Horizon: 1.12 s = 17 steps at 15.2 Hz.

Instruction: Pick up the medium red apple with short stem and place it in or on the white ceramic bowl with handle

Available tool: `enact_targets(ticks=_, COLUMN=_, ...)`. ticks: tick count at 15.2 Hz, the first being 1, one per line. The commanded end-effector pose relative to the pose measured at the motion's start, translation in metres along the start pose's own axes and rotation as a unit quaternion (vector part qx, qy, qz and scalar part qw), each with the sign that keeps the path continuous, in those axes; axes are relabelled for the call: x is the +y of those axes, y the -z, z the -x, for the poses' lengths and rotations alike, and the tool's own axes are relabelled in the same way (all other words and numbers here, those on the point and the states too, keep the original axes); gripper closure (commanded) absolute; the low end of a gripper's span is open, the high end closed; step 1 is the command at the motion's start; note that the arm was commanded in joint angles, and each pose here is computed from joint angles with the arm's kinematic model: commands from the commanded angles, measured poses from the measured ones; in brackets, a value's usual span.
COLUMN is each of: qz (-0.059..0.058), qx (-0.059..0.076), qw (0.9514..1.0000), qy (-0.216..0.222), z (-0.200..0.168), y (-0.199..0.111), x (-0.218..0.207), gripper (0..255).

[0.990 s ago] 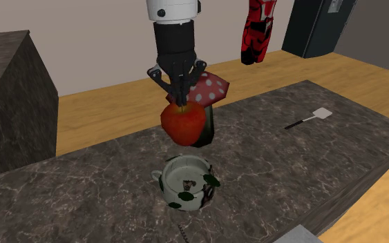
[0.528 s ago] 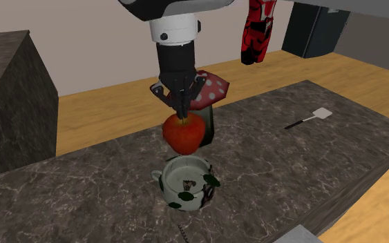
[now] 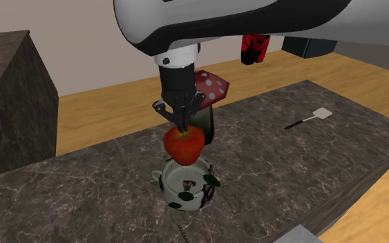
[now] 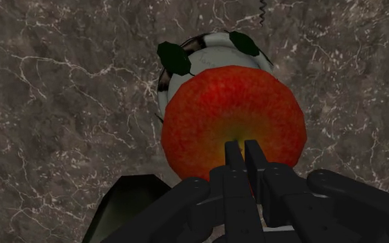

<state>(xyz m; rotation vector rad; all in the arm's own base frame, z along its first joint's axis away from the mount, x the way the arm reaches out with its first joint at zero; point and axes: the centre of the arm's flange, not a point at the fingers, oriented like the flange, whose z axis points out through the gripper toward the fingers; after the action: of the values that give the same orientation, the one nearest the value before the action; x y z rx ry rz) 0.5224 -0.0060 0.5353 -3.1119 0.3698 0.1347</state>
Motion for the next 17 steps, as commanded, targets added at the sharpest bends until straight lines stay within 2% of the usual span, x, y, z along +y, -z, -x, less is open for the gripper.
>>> enact_targets(ticks=1, qz=0.0, qx=0.0, qw=1.0, qy=0.0, z=-0.001, y=-0.01, x=0.0, gripper=255)
enact_targets(ticks=6, qz=0.0, qx=0.0, qw=1.0, qy=0.0, z=-0.004, y=-0.039, x=0.0, gripper=255)
enact_targets(ticks=14, qz=0.0, qx=0.0, qw=1.0, qy=0.0, z=-0.004, y=-0.039, x=0.0, gripper=255)
enact_targets(ticks=15, qz=0.0, qx=0.0, qw=1.0, qy=0.0, z=-0.004, y=-0.039, x=0.0, gripper=0)
enact_targets(ticks=17, qz=0.0, qx=0.0, qw=1.0, qy=0.0, z=-0.004, y=-0.039, x=0.0, gripper=0)
